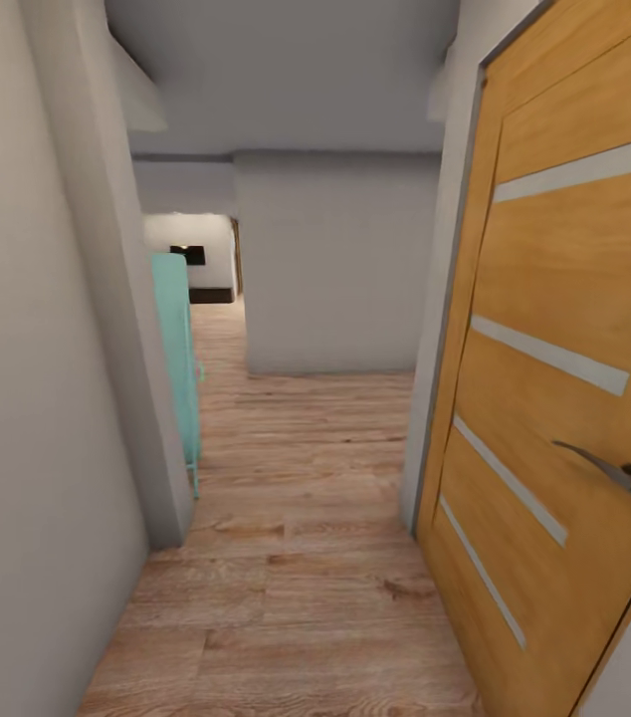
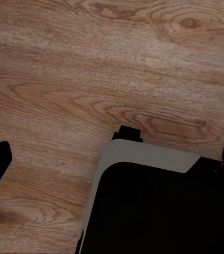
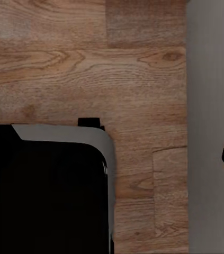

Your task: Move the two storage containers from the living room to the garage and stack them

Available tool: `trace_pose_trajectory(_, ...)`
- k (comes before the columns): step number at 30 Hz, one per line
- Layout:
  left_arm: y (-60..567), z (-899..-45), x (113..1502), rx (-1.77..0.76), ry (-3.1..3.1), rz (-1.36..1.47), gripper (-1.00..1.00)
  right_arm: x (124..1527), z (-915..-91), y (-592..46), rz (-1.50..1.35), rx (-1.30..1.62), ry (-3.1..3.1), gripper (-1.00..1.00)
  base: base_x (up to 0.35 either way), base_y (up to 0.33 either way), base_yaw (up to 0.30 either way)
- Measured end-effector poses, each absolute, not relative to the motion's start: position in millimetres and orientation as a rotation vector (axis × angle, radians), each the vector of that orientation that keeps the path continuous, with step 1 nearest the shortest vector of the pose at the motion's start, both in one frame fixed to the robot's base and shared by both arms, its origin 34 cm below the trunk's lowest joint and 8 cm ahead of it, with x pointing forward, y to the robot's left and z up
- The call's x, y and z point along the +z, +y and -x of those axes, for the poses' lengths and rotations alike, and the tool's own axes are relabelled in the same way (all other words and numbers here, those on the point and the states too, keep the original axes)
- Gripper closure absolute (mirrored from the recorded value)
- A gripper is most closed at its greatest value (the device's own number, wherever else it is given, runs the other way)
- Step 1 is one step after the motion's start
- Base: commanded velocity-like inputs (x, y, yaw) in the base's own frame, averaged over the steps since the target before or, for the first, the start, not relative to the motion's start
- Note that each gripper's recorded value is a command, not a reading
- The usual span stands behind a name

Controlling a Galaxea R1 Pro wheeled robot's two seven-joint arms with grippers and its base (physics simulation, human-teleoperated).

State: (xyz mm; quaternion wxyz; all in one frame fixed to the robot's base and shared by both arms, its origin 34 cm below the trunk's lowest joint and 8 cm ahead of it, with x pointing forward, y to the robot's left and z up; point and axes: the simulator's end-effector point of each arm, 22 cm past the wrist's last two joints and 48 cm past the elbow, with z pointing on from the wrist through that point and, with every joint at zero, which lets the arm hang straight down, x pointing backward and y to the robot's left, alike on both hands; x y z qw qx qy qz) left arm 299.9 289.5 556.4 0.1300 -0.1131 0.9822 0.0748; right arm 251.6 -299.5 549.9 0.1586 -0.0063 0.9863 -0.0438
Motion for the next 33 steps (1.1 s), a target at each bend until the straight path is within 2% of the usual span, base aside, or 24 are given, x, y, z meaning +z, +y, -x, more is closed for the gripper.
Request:
trace_pose_trajectory(18,290.2,-300.9,556.6,0.218,2.850,0.328,-1.00,549.5,-251.1,-296.4,0.018,-0.120,2.823,-1.00,0.320,-0.112,0.002)
trace_pose_trajectory(29,291.5,-300.5,556.6,0.220,2.850,0.328,-1.00,549.5,-251.1,-296.4,0.020,-0.120,2.823,-1.00,0.322,-0.002,0.223)
trace_pose_trajectory(33,290.7,-300.4,556.5,0.219,2.851,0.328,-1.00,549.5,-250.9,-296.3,0.020,-0.120,2.824,-1.00,0.323,0.000,0.087)
